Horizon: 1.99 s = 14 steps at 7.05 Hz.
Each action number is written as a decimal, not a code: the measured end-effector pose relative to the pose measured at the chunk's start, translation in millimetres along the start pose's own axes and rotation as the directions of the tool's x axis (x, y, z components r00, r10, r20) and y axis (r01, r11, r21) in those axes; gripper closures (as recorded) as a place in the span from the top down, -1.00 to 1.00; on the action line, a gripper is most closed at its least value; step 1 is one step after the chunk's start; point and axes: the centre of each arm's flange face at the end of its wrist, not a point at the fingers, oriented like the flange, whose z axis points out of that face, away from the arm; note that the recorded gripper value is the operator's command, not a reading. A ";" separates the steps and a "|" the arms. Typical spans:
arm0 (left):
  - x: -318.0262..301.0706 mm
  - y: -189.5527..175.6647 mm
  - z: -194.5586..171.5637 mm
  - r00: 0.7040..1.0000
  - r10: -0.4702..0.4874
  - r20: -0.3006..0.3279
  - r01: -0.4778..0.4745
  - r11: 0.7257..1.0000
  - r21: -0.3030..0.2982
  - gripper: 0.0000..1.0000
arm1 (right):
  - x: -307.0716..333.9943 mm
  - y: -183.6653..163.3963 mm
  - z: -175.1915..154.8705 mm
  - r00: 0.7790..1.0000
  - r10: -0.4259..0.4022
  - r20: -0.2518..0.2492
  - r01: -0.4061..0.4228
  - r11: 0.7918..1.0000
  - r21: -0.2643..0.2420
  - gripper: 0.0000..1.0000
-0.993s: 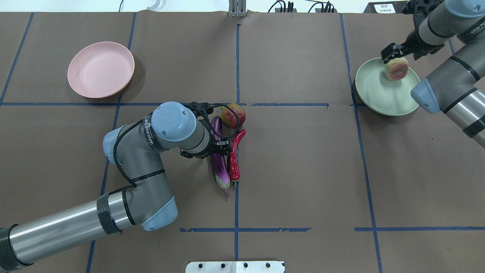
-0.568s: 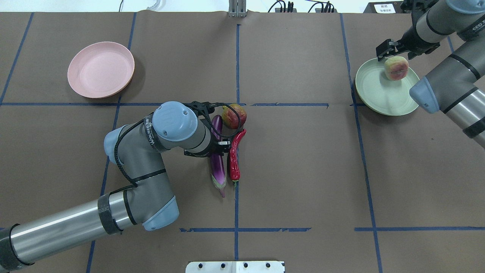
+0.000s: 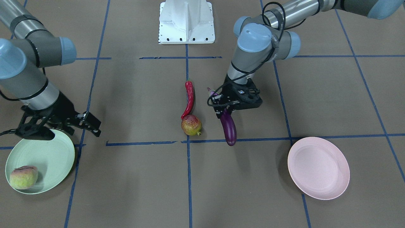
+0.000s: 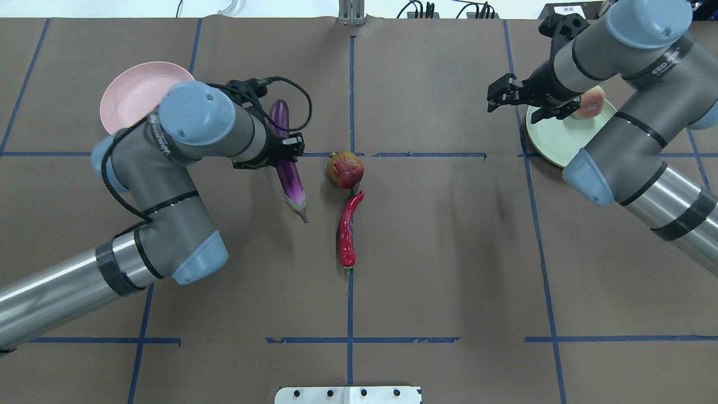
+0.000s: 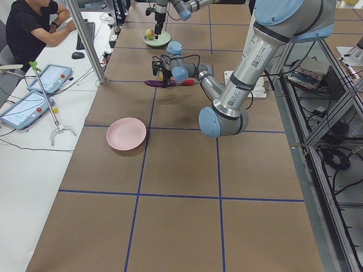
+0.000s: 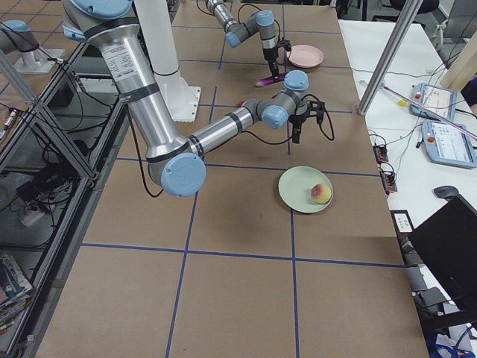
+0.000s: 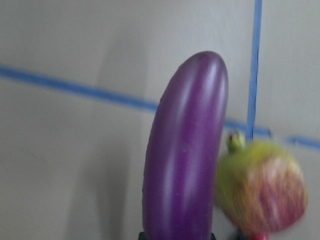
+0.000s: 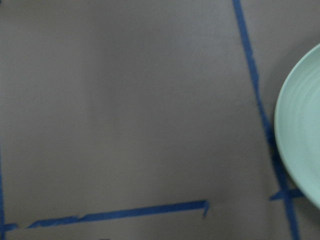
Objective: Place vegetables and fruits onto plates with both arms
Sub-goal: 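Carry the eggplant to the pink plate while the right gripper reaches for the pomegranate, then lower the eggplant onto the pink plate while the right gripper grasps the pomegranate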
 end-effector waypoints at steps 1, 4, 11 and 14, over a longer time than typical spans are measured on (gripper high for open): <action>-35.9 -54.1 -3.7 0.999 -0.018 0.048 0.015 0.998 0.056 -1.00 | -37.5 37.9 9.5 0.997 0.069 0.024 -0.069 0.998 -0.003 1.00; -155.0 -188.3 20.3 0.961 0.028 0.273 -0.061 0.992 0.113 -0.87 | -131.7 105.1 37.2 0.927 0.374 0.039 -0.372 0.927 -0.038 1.00; -210.4 -237.0 45.6 0.915 0.142 0.377 -0.172 0.984 0.047 1.00 | -260.1 119.1 91.4 0.787 0.598 -0.149 -0.595 0.801 0.071 1.00; -194.0 -223.0 34.9 0.946 0.131 0.296 -0.142 0.990 0.015 1.00 | -276.3 110.7 116.0 0.786 0.604 -0.132 -0.597 0.797 0.094 1.00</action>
